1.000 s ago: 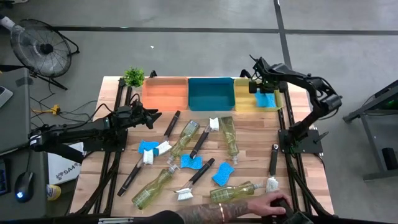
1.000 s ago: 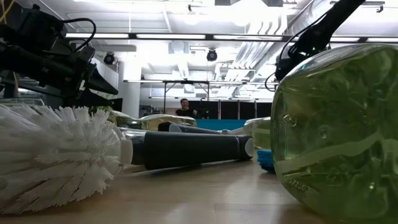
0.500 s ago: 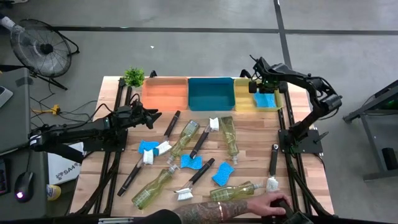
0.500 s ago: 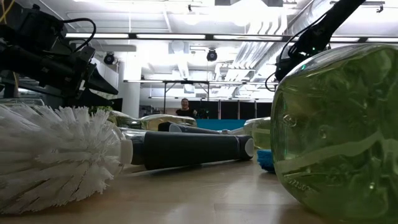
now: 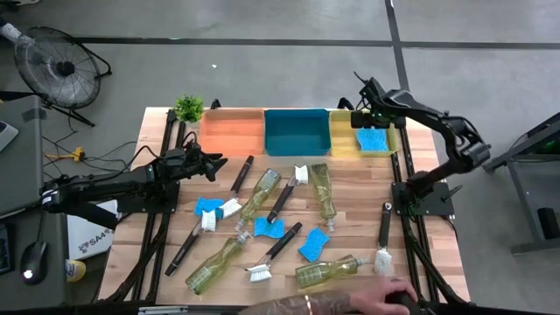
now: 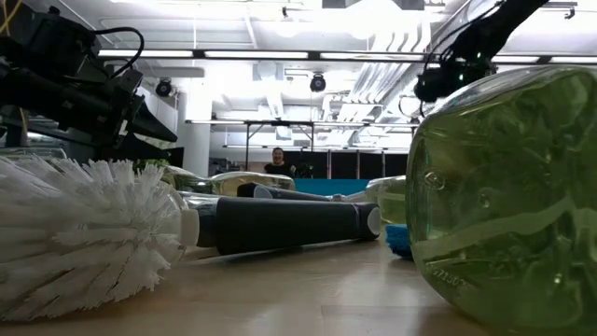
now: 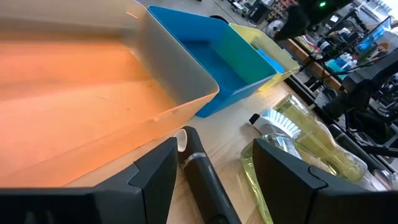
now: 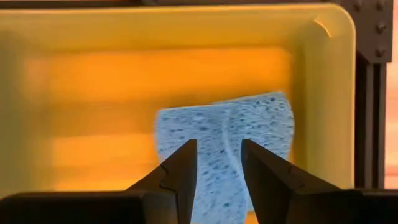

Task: Pick & Place Kitchen Sink Supplies
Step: Put the green dishwashing liquid bottle into the blue bin

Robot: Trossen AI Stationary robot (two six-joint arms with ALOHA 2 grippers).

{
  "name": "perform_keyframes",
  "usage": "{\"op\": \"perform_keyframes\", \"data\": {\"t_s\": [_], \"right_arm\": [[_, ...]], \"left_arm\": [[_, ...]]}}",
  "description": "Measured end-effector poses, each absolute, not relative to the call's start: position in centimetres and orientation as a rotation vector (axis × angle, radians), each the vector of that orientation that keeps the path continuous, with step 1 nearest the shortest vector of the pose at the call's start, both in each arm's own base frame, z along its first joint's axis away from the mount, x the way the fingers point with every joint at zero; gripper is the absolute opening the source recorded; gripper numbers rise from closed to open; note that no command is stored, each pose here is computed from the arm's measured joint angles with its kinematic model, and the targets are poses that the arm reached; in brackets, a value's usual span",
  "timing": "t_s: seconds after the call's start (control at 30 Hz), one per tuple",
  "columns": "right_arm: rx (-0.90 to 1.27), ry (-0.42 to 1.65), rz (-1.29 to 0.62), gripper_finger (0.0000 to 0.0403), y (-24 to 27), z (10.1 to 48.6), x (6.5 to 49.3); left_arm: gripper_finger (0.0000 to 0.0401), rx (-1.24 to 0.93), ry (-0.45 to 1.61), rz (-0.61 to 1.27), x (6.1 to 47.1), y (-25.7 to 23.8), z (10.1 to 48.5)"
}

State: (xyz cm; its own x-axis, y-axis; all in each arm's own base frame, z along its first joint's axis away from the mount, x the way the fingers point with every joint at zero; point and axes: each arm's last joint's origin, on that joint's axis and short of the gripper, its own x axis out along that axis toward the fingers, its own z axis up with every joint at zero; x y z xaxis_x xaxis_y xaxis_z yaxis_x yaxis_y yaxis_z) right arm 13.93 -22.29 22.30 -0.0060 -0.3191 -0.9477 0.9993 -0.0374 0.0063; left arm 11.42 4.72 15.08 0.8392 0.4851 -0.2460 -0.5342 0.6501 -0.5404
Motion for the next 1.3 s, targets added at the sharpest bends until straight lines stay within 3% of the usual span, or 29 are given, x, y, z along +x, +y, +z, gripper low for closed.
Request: {"op": "perform_keyframes", "data": {"t_s": [0.33, 0.53, 0.83, 0.93, 1.17, 1.3], "right_arm": [[0.801, 0.878, -1.039, 0.0118, -17.5, 26.4, 16.4], [0.746, 0.902, -0.742, 0.0118, -13.8, 27.2, 18.8], [0.563, 1.066, -0.327, 0.0118, -4.0, 27.4, 22.1], [0.53, 1.096, -0.279, 0.0119, -0.7, 26.3, 22.4], [0.774, 1.148, -0.425, 0.0119, 4.2, 23.5, 21.5], [0.811, 1.152, -0.383, 0.0119, 6.1, 22.6, 21.1]], "left_arm": [[0.0205, -0.64, 0.082, 0.58, 11.4, 4.7, 15.1], [0.0205, -0.64, 0.082, 0.58, 11.4, 4.7, 15.1], [0.0205, -0.64, 0.081, 0.58, 11.4, 4.7, 15.1], [0.0205, -0.64, 0.082, 0.579, 11.4, 4.7, 15.1], [0.0205, -0.64, 0.082, 0.579, 11.4, 4.7, 15.1], [0.0205, -0.64, 0.081, 0.58, 11.4, 4.7, 15.1]]}}
